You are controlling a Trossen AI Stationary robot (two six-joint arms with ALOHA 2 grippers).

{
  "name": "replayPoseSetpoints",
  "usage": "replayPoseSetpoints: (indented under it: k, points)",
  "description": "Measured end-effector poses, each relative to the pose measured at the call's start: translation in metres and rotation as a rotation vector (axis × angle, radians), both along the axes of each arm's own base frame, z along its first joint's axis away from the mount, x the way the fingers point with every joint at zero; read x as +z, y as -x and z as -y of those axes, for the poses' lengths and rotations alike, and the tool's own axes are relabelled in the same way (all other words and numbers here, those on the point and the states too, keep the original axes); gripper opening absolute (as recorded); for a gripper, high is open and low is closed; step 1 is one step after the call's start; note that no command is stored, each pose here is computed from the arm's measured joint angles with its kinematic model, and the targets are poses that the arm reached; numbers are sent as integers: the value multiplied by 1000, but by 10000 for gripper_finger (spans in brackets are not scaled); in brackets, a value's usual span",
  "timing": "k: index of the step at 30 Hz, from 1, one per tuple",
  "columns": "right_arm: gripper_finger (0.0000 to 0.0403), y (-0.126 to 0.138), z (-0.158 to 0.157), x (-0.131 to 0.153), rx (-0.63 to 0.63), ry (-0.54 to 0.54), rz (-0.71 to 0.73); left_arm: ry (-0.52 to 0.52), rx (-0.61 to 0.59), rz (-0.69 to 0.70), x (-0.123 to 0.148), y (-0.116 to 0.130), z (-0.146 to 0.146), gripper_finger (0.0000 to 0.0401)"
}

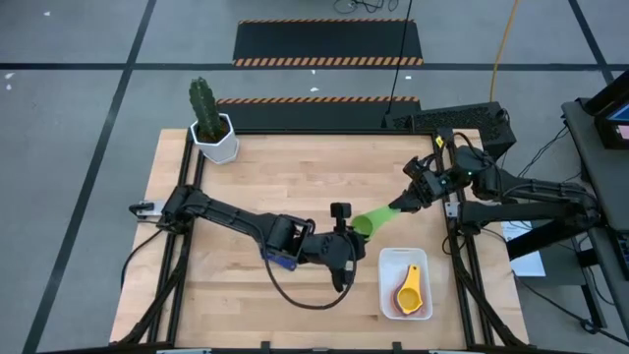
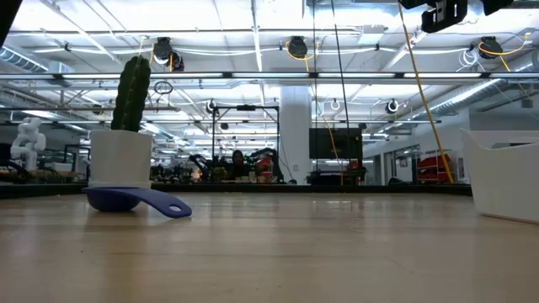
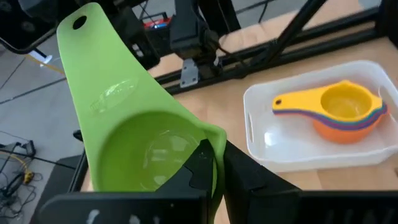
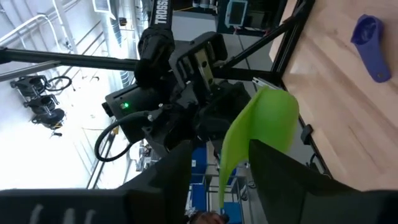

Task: Nest measuring cups in basket
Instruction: Stack the green measuring cup on top of the yellow measuring cup into the white bin

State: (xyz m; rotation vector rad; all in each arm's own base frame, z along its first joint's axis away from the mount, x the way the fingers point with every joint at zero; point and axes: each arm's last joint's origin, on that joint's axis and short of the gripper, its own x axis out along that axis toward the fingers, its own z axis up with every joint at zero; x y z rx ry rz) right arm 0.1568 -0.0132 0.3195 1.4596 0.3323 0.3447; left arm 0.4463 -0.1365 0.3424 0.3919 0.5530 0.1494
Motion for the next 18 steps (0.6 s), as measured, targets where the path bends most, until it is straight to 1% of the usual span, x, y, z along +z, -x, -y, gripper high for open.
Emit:
replayPoseSetpoints:
  k: [6, 12, 16, 18]
  points:
    - [104, 0, 0, 0, 0, 3, 1, -9, 2, -22, -2, 1, -2, 8]
    - [49, 0, 0, 0, 1, 22, 8, -10, 6, -24, -2, 0, -4, 25]
    - [13, 0, 0, 0, 4, 40, 14, -8, 10, -24, -2, 0, -5, 20]
    - [4, 0, 0, -1, 7, 47, 14, 3, 16, -23, -2, 0, -5, 21]
